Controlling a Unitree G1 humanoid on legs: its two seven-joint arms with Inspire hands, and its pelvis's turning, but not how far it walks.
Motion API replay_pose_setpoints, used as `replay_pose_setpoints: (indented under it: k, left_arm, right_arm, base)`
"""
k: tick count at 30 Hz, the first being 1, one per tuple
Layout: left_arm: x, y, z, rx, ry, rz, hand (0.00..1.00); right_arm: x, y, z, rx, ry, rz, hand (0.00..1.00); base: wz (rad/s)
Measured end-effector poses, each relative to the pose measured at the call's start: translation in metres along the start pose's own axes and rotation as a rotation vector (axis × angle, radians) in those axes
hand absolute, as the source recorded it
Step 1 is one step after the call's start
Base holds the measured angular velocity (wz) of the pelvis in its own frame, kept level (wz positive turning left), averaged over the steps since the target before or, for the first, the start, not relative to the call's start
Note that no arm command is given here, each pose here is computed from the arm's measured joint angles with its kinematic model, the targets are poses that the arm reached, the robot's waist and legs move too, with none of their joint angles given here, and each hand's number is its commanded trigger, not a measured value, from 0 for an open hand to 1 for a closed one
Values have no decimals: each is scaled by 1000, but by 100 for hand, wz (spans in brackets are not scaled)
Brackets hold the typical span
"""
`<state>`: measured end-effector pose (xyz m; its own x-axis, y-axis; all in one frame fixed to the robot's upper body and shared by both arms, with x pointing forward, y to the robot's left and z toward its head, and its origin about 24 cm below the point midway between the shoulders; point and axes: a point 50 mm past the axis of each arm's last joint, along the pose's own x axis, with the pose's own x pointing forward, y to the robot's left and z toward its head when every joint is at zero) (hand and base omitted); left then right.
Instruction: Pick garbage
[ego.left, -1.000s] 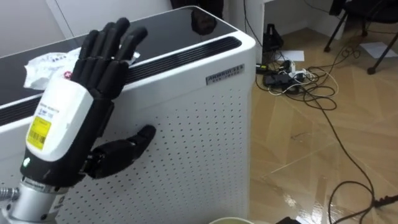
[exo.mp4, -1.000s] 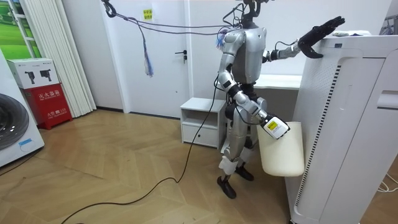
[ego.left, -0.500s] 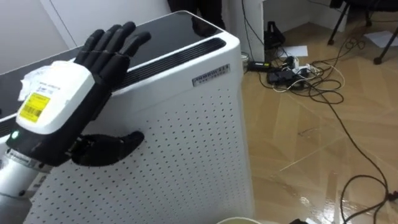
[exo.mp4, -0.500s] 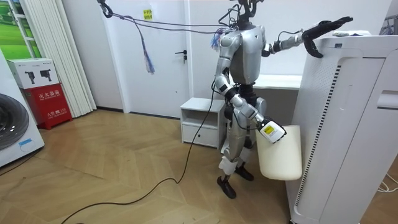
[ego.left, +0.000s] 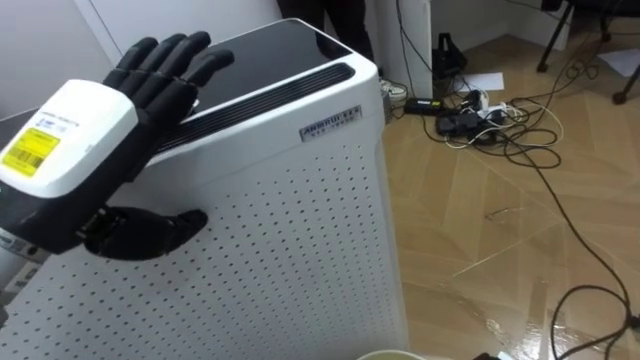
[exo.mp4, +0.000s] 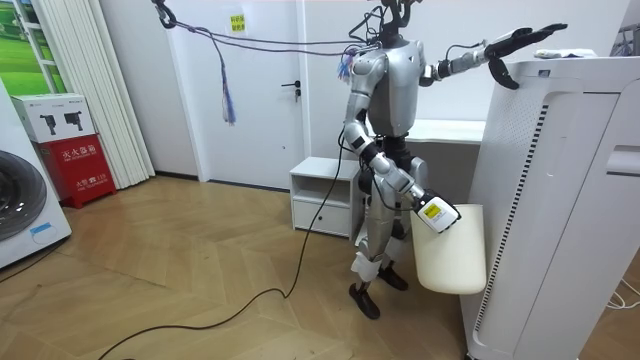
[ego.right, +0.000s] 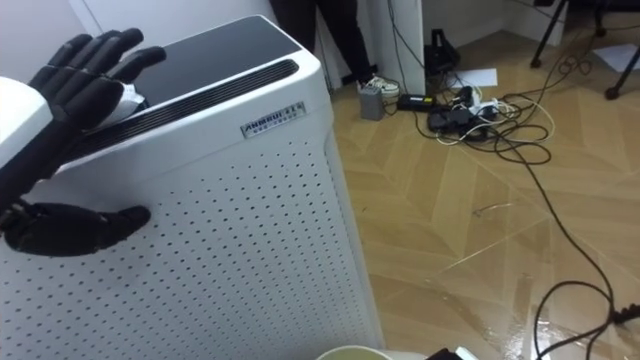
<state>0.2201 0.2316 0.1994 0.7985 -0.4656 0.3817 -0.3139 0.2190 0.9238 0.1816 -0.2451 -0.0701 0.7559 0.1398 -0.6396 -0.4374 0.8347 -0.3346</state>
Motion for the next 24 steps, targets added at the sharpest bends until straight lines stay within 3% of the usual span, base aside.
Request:
replay_pose_setpoints:
  k: [7,24]
  left_arm:
    - [2,17,11,99,-57,81,0]
    - [-3,9,-5,93,12,53,0]
  right_arm:
    - [-7,-2,-11,39,27,-58,100]
    - [-10,4,-18,49,56,-46,100]
  base:
    - [3]
    - [-1]
